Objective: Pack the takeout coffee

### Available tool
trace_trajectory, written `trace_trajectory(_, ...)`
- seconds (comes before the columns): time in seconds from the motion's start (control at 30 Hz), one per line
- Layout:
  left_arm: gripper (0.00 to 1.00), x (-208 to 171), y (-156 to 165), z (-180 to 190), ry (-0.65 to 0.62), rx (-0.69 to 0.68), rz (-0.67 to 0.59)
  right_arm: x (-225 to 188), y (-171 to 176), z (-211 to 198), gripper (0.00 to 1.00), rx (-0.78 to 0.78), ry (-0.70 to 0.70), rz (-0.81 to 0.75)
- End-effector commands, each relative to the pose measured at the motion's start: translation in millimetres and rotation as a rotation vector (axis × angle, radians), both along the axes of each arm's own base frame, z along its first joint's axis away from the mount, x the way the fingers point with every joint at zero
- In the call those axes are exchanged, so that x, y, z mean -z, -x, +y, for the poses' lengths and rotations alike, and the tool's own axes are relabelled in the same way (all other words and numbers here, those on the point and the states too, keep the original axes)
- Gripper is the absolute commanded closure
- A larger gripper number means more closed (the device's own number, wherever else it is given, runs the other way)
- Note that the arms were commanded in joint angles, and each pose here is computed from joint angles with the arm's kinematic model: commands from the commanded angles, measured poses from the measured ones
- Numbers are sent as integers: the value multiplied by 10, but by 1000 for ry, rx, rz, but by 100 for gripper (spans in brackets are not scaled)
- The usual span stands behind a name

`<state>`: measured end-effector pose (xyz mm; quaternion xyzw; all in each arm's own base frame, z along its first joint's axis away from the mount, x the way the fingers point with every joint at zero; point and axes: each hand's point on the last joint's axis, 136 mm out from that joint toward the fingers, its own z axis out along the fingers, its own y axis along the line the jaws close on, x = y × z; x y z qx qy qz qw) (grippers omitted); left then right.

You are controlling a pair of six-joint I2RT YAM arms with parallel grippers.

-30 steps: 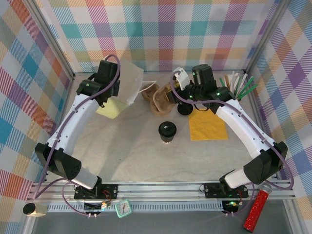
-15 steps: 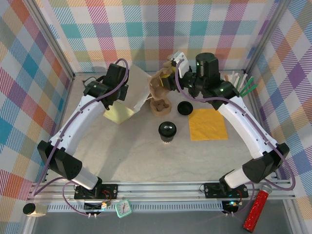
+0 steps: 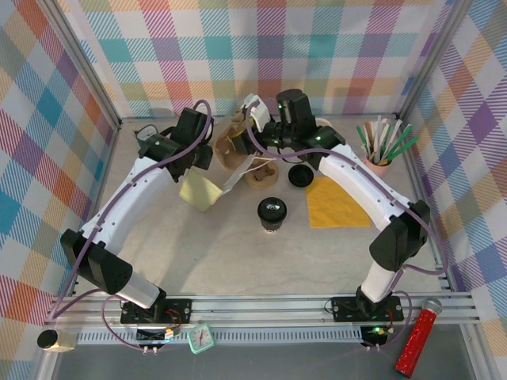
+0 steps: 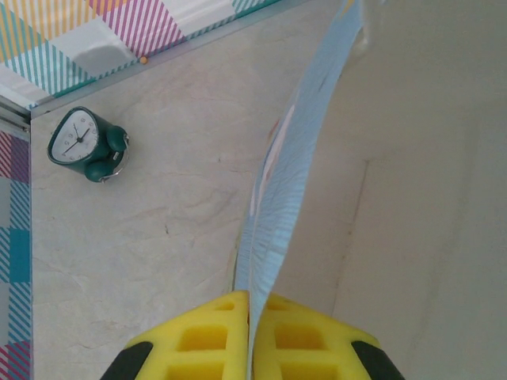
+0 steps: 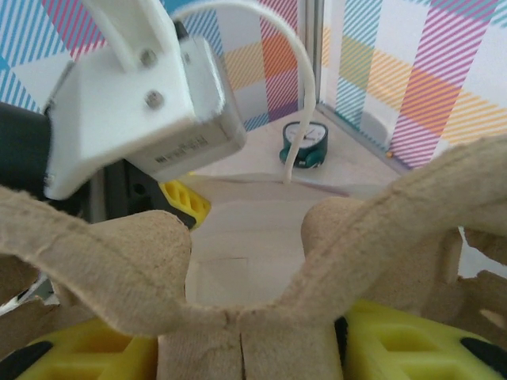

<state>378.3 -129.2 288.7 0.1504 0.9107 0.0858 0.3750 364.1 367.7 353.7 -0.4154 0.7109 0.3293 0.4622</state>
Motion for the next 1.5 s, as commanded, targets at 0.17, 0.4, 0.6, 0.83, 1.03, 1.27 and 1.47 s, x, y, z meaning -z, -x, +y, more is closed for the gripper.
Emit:
trace_trajectory(0.17,95,-69,99,2,20,5,-11,240,70,106,51,-37,35,56)
trace_trajectory(0.4,89,-7,67,-4,26,-10,0,460,139,140,52,-53,72,87)
trace_trajectory(0.6,85,32,50,45,49,-29,9,489,135,105,52,-35,78,84)
trace_trajectory(0.83,69,31,69,72,91,-35,11,597,150,99,53,-40,103,111)
trace_trajectory(1.03,58,-103,89,128,159,-48,-7,609,141,115,53,-47,108,114)
trace_trajectory(1.27,56,-326,85,152,255,-46,-41,626,130,139,53,-54,109,124)
trace_trajectory(1.47,54,-503,31,81,357,-19,-60,606,122,155,53,-59,112,118)
